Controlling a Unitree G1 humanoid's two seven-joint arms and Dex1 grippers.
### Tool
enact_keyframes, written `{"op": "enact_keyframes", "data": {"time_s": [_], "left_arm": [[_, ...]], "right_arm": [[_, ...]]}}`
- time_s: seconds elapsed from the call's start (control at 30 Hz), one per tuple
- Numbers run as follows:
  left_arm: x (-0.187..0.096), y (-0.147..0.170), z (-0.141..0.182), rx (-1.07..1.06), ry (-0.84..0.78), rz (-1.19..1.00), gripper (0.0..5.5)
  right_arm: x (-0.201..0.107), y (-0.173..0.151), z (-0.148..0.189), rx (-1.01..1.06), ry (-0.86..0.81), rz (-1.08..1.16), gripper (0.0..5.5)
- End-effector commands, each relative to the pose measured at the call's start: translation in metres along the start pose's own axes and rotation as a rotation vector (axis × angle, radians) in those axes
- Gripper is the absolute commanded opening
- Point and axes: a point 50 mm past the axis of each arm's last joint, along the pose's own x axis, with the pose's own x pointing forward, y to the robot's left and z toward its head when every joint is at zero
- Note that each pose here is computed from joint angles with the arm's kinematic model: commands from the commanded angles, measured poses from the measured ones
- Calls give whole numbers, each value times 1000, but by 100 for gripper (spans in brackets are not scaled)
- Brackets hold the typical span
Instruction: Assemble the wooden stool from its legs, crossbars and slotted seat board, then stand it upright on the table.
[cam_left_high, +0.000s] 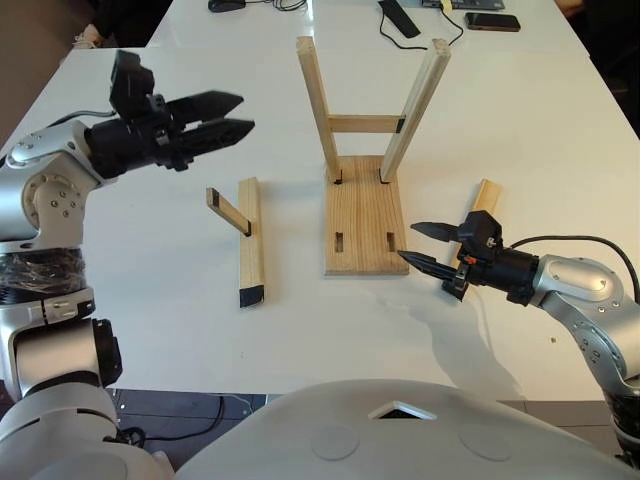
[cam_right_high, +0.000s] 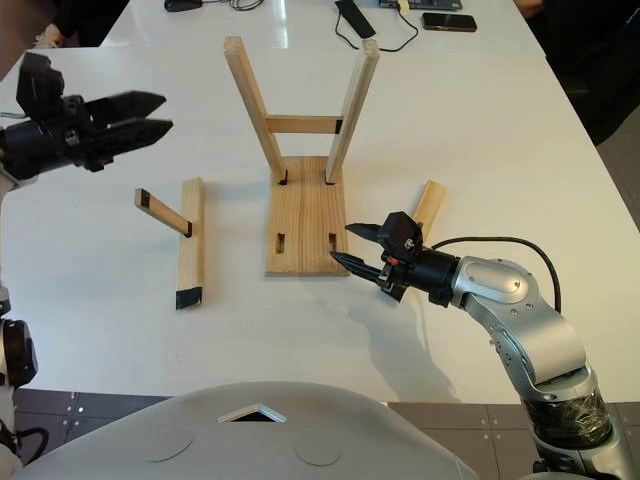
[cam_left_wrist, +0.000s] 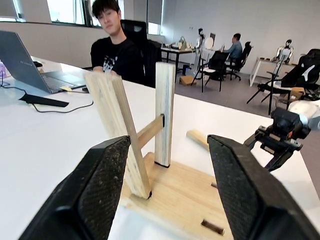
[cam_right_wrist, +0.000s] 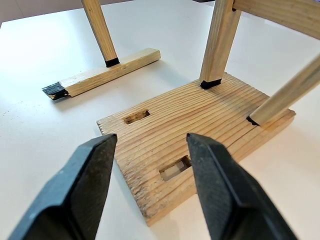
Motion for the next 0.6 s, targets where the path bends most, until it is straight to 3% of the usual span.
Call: {"op": "enact_keyframes", "data": {"time_s": [0.03,0.13,0.3,0.4,0.5,0.6], "left_arm": [[5,-7,10,1,-39,-10,284],[3,-7,-23,-41,44,9,284],[-20,-10,-131,-259,220,124,284],[-24,-4,-154,-307,207,214,284],[-3,5,-90,-213,-3,153,284],[14,-1,-25,-66,-100,54,284]], "right_arm": [[0,-1,3,-12,-8,1,257],[0,-1,2,-12,-4,6,257],[2,-2,1,-13,5,26,257],[2,-3,1,-15,9,39,257],[0,-3,2,-16,9,40,257],[0,-2,0,-9,5,25,257]]}}
